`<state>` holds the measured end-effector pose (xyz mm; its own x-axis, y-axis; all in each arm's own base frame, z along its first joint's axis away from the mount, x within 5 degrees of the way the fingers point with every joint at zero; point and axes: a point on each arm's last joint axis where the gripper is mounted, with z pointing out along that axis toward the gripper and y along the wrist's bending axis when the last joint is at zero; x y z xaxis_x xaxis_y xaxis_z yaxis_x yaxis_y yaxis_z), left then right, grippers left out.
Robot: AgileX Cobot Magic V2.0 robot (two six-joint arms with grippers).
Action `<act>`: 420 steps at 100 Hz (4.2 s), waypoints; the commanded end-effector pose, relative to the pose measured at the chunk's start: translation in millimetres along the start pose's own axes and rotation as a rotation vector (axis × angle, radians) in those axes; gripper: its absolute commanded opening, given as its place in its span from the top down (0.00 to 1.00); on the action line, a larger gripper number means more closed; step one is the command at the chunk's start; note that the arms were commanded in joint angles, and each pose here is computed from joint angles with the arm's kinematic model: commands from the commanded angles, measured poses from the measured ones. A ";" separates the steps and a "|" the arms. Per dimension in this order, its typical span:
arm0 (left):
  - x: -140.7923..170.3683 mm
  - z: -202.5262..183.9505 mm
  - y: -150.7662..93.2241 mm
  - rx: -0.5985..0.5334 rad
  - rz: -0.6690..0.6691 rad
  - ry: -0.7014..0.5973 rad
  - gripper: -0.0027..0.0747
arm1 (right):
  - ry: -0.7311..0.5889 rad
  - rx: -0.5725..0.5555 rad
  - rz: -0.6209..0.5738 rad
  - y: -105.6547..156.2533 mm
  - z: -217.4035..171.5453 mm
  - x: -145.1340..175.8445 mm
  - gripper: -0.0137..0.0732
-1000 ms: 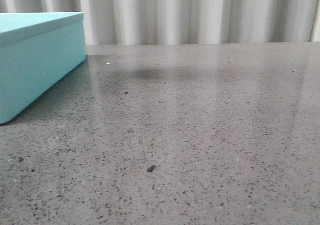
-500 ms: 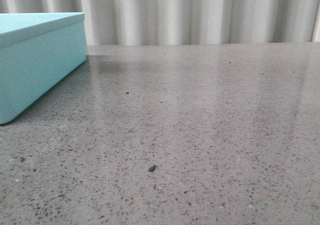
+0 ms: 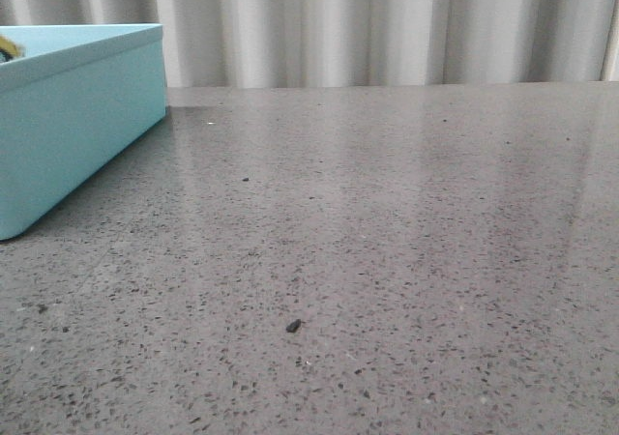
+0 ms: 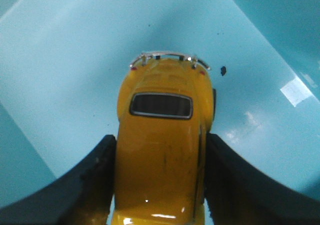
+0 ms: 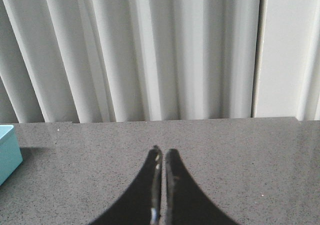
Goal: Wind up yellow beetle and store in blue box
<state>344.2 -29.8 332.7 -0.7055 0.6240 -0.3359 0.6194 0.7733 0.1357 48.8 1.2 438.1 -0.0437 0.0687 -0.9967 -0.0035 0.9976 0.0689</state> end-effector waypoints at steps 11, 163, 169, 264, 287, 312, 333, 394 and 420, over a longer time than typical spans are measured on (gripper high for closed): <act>-5.1 0.8 -0.5 -0.062 -0.050 -0.177 0.72 | -0.097 0.009 -0.021 -0.1 -1.0 -13.4 0.91; -0.1 -107.9 -44.0 0.042 -0.160 -0.561 0.99 | -0.037 0.042 -0.069 -6.0 5.5 30.4 0.91; 2.8 -115.0 -47.7 0.041 -0.158 -0.581 0.99 | -0.033 0.046 -0.076 -6.7 6.7 36.1 0.91; 190.7 -86.2 -161.1 -0.235 -0.341 -1.045 0.99 | -0.121 0.027 -0.177 -12.2 44.6 131.9 0.91; 221.0 -65.0 -177.2 -0.283 -0.350 -1.126 0.99 | -0.211 0.000 -0.178 -11.1 47.6 153.9 0.91; 235.3 -49.2 -184.7 -0.281 -0.382 -1.181 0.99 | -0.096 -0.001 -0.175 -13.8 50.0 189.6 0.91; 235.5 -49.4 -184.9 -0.280 -0.383 -1.184 0.99 | -0.072 0.001 -0.175 -14.2 50.1 194.3 0.91; 235.5 -49.4 -184.9 -0.280 -0.383 -1.184 0.99 | -0.079 0.000 -0.175 -14.1 50.0 193.7 0.91; 236.6 -42.1 -184.4 -0.277 -0.391 -1.167 0.99 | -0.079 0.000 -0.175 -14.1 50.0 193.7 0.91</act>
<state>46.9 -23.0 257.4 -0.0675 0.0339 -0.9971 0.2816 0.9594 0.0136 89.0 0.1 226.6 -0.0636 -0.0892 -0.9940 -0.0066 0.9960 -0.0889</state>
